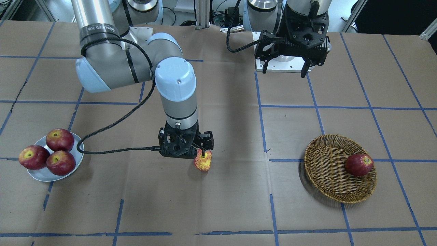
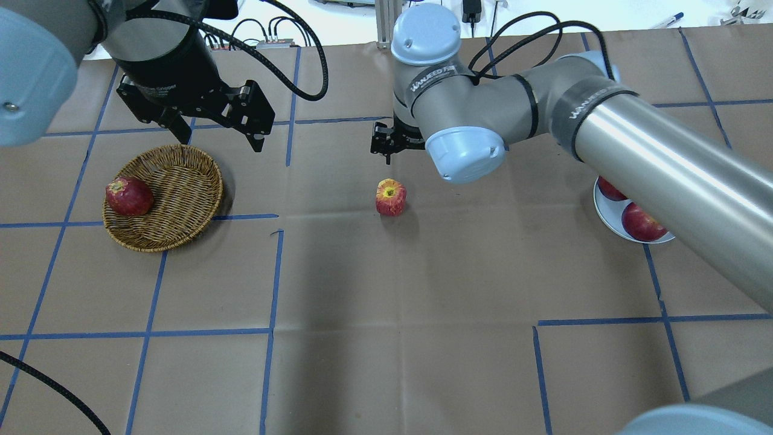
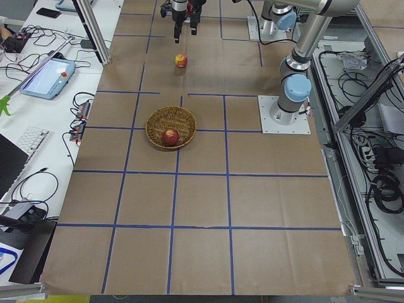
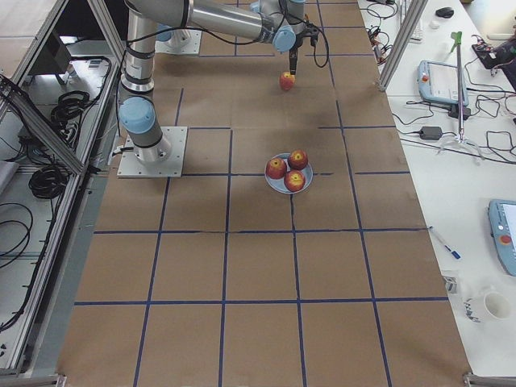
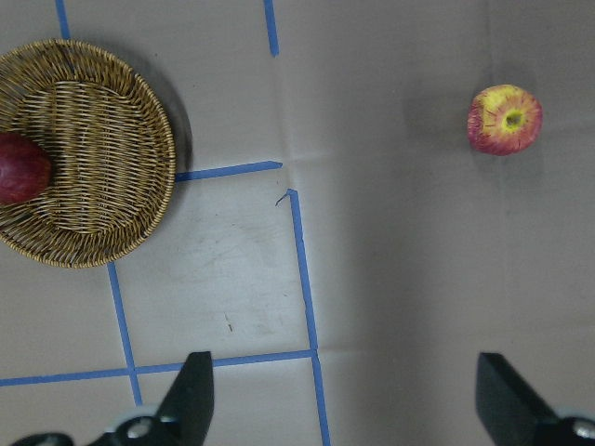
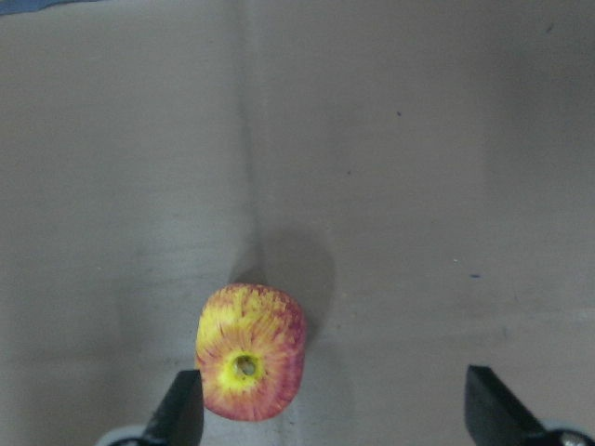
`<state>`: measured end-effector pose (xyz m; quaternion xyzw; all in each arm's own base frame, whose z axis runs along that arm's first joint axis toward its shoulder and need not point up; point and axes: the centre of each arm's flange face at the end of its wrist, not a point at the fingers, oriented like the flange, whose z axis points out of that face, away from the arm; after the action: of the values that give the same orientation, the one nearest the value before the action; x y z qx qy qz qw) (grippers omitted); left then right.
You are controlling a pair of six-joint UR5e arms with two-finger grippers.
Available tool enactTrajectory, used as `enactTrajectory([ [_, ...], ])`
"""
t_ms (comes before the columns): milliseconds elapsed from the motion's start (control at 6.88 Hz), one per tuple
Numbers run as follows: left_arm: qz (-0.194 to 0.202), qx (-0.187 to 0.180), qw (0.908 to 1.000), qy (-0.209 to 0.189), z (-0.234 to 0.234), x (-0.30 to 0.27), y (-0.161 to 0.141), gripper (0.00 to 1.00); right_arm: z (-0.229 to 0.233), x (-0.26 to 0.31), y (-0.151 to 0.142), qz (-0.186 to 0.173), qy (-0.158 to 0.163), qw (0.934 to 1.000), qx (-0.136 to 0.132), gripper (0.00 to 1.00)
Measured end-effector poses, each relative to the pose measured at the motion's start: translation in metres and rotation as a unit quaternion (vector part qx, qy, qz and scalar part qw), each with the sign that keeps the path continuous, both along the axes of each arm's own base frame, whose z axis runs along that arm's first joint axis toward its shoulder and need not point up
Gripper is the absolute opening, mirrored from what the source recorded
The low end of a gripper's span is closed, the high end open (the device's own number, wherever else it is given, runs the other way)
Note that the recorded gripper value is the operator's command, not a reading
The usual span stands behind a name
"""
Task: Transfer apple from basket to plate
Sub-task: 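Raise the left gripper back toward the basket while the right gripper moves over the apple, then lower the right gripper and close it on the yellow-red apple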
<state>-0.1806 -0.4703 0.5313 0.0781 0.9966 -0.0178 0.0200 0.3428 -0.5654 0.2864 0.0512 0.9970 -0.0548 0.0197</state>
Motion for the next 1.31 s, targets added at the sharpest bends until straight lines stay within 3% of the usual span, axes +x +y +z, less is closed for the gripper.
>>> enactTrajectory([
  [436,-0.005,0.003,1.0000,-0.002,-0.004,0.000,0.000,0.99,-0.069,0.024,-0.008,0.005,0.000,1.0000,0.006,1.00],
  [726,-0.005,0.004,1.0000,-0.003,-0.005,0.000,0.000,0.99,-0.087,0.031,-0.004,0.012,0.002,0.9998,0.016,0.66],
  [872,-0.005,0.004,1.0000,-0.004,-0.005,0.001,0.000,0.99,-0.090,0.031,-0.004,0.012,0.002,0.9997,0.020,0.58],
  [1308,-0.006,0.004,1.0000,-0.004,-0.006,0.001,0.001,0.99,-0.085,0.030,-0.005,0.010,0.002,0.9997,0.020,0.58],
])
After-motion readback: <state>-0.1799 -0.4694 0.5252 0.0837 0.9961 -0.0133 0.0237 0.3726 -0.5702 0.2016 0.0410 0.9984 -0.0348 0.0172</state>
